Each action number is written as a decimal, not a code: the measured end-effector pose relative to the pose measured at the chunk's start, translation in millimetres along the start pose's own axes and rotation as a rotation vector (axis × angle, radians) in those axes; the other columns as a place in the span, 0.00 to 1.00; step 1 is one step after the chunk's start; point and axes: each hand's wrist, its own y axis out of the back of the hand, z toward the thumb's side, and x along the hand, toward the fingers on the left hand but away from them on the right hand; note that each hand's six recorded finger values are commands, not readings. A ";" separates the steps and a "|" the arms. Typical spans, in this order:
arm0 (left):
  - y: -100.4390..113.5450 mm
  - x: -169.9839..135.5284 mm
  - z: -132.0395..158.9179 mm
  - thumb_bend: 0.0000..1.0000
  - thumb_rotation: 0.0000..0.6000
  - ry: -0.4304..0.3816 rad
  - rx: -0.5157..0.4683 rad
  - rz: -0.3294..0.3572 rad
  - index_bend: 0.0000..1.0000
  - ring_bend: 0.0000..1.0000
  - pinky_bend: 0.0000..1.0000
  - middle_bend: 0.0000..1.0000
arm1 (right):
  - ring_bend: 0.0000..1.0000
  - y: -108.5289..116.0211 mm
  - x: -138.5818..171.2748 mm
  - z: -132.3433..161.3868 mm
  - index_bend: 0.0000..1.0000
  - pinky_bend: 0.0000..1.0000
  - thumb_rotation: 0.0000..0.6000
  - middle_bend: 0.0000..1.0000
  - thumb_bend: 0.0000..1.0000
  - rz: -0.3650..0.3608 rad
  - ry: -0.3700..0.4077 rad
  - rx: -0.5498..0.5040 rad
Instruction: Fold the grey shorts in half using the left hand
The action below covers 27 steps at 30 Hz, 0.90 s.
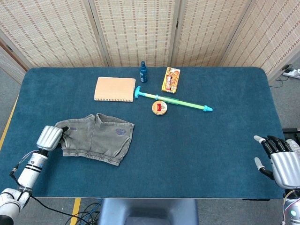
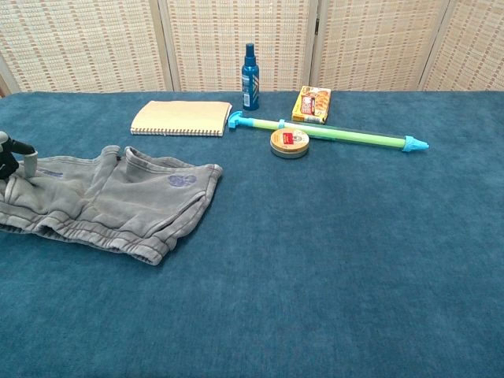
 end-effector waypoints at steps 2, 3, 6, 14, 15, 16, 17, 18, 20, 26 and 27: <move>1.4 0.2 0.6 0.55 1.00 -0.002 -0.006 0.007 0.57 0.80 0.85 0.89 | 0.23 0.1 -0.3 0.0 0.20 0.22 1.00 0.29 0.35 0.000 0.000 0.000; 2.1 0.0 0.9 0.56 1.00 -0.004 -0.007 0.010 0.57 0.80 0.85 0.89 | 0.23 0.1 -0.4 0.1 0.20 0.22 1.00 0.29 0.35 0.000 0.001 0.000; 3.8 0.0 3.6 0.58 1.00 -0.014 -0.016 0.018 0.58 0.80 0.85 0.89 | 0.24 0.0 -0.4 0.2 0.20 0.22 1.00 0.29 0.35 -0.001 0.001 -0.001; 17.4 -1.3 17.8 0.58 1.00 -0.082 -0.030 0.064 0.60 0.80 0.84 0.89 | 0.24 0.3 0.6 -0.6 0.20 0.23 1.00 0.29 0.35 -0.005 0.002 -0.003; 19.1 -1.1 20.0 0.58 1.00 -0.091 -0.028 0.068 0.60 0.80 0.84 0.89 | 0.24 0.2 0.7 -0.7 0.20 0.23 1.00 0.29 0.35 -0.005 0.002 -0.004; 20.8 -0.8 22.4 0.58 1.00 -0.100 -0.026 0.071 0.60 0.80 0.84 0.89 | 0.24 0.1 0.8 -0.9 0.20 0.23 1.00 0.29 0.35 -0.005 0.002 -0.004; 23.3 -0.3 26.1 0.58 1.00 -0.113 -0.024 0.076 0.60 0.80 0.84 0.89 | 0.24 -0.1 1.1 -1.3 0.20 0.23 1.00 0.29 0.35 -0.006 0.002 -0.006; 25.2 0.2 29.2 0.58 1.00 -0.122 -0.023 0.079 0.60 0.80 0.84 0.89 | 0.24 -0.1 1.4 -1.6 0.20 0.23 1.00 0.29 0.35 -0.006 0.002 -0.007; 30.1 1.6 37.4 0.58 1.00 -0.146 -0.013 0.085 0.60 0.80 0.84 0.89 | 0.24 0.0 2.5 -2.7 0.20 0.23 1.00 0.29 0.35 -0.008 0.000 -0.010; 46.8 7.4 69.7 0.58 1.00 -0.217 0.046 0.092 0.57 0.80 0.84 0.89 | 0.24 2.0 6.9 -6.5 0.20 0.23 1.00 0.29 0.35 -0.016 -0.009 -0.011; 48.4 8.0 73.2 0.58 1.00 -0.223 0.051 0.092 0.57 0.80 0.84 0.89 | 0.24 2.4 7.6 -7.0 0.20 0.23 1.00 0.29 0.35 -0.018 -0.011 -0.010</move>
